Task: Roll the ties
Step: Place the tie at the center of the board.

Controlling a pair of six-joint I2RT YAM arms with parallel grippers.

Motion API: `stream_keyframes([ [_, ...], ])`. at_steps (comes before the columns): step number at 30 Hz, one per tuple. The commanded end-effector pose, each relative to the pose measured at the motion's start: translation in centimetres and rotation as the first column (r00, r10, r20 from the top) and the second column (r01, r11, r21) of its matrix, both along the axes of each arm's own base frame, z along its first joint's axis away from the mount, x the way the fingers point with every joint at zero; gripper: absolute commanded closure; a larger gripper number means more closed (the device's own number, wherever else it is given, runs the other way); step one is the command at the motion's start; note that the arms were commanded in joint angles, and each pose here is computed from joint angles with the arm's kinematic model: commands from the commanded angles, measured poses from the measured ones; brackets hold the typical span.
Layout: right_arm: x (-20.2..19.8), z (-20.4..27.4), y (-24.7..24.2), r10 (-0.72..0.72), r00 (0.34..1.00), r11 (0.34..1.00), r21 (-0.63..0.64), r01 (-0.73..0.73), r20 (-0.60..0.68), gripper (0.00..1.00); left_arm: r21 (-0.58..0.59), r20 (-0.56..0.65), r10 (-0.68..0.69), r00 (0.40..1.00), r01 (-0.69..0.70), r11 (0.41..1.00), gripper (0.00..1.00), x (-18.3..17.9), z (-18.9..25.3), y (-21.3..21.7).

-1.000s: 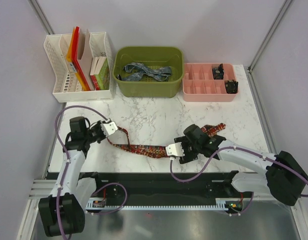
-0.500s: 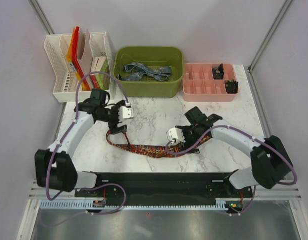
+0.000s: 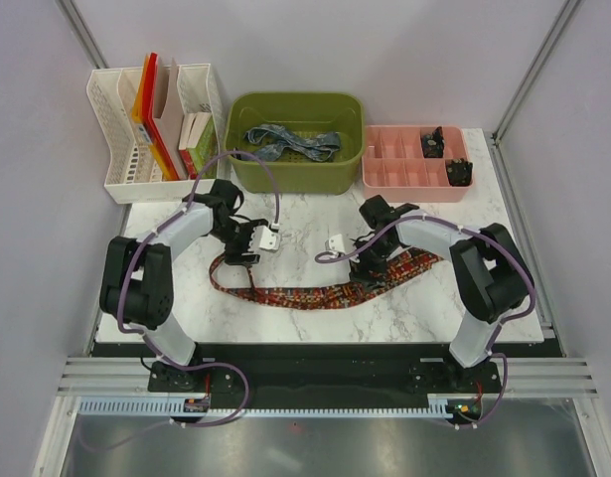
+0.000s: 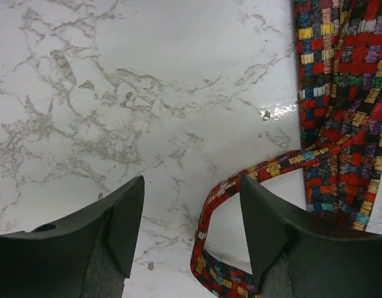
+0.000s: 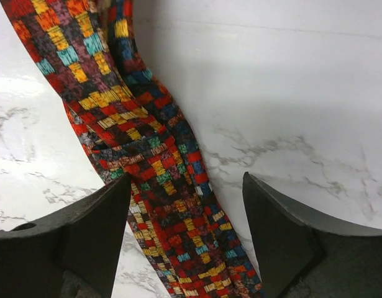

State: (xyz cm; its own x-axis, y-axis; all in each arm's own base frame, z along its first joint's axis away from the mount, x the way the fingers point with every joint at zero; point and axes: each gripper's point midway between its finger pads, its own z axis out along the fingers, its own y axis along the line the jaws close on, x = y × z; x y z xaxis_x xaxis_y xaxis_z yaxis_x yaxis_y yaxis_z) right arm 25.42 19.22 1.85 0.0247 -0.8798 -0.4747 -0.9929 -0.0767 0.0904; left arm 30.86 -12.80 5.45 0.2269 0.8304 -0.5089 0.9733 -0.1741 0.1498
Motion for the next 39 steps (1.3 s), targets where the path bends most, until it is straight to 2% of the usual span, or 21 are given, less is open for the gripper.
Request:
stream_keyframes([
  [1,0.4,-1.6,-2.4,-0.064,0.995,0.997,-0.053,0.06,-0.08,0.24,0.07,0.07,-0.152,0.986,0.147,0.987,0.35,-0.6,-1.6,0.8],
  [2,0.3,-1.8,-2.8,-0.072,0.993,0.996,-0.062,0.067,-0.091,0.24,0.076,0.062,-0.155,0.986,0.15,0.986,0.42,-0.9,-2.1,0.9],
  [5,-0.6,-2.1,-3.8,-0.096,0.987,0.992,-0.088,0.085,-0.131,0.29,0.109,0.075,-0.155,0.985,0.146,0.983,0.52,-0.3,-2.7,1.4],
  [9,-2.2,-1.5,-5.0,-0.123,0.981,0.988,-0.113,0.106,-0.153,0.32,0.125,0.108,-0.124,0.986,0.11,0.986,0.62,0.8,-2.5,1.7],
  [15,-5.4,-0.9,-7.0,-0.159,0.963,0.981,-0.146,0.128,-0.22,0.39,0.091,0.196,-0.06,0.979,0.043,0.995,0.8,1.8,0.4,2.6],
  [16,-5.7,-0.8,-7.1,-0.162,0.961,0.98,-0.147,0.131,-0.224,0.39,0.089,0.197,-0.052,0.979,0.035,0.995,0.85,1.4,0.5,2.9],
  [19,-6.4,-0.5,-7.3,-0.169,0.956,0.98,-0.147,0.136,-0.241,0.42,0.077,0.222,-0.025,0.975,0.008,0.997,0.92,0.3,1.8,4.0],
  [23,-6.1,-0.1,-6.7,-0.191,0.946,0.978,-0.138,0.159,-0.263,0.42,0.1,0.176,-0.041,0.984,0.023,0.995,0.96,-3.9,1.9,5.3],
  [24,-6.2,0.0,-6.6,-0.193,0.943,0.977,-0.137,0.161,-0.272,0.42,0.111,0.205,-0.05,0.978,0.027,0.993,0.97,-4.3,2.6,5.7],
  [26,-5.8,0.5,-6.0,-0.192,0.942,0.979,-0.113,0.167,-0.275,0.41,0.093,0.201,-0.019,0.979,0.0,0.996,0.96,-5.1,2.4,5.8],
  [27,-5.7,0.7,-5.8,-0.193,0.941,0.98,-0.103,0.171,-0.279,0.41,0.043,0.201,0.036,0.979,-0.046,0.998,0.93,-4.8,2.9,5.2],
  [28,-5.6,0.8,-5.6,-0.194,0.94,0.98,-0.094,0.175,-0.279,0.41,0.015,0.209,0.052,0.977,-0.056,0.998,0.77,-4.2,3.7,4.7],
  [29,-5.3,1.1,-5.2,-0.197,0.938,0.98,-0.079,0.182,-0.284,0.4,-0.04,0.2,0.074,0.977,-0.067,0.997,0.67,-3.8,4.2,3.7],
  [31,-5.1,1.1,-5.0,-0.206,0.933,0.978,-0.084,0.19,-0.295,0.4,-0.059,0.201,0.076,0.977,-0.065,0.996,0.52,-2.6,4.4,2.6],
  [34,-4.9,0.7,-5.1,-0.214,0.927,0.976,-0.099,0.193,-0.307,0.4,-0.043,0.214,0.03,0.976,-0.021,0.999,0.46,-1.4,3.1,0.7],
  [39,-5.2,-0.2,-5.4,-0.215,0.923,0.975,-0.121,0.185,-0.319,0.43,0.012,0.176,-0.028,0.984,0.026,1.0,0.46,-0.4,-0.1,-1.4],
])
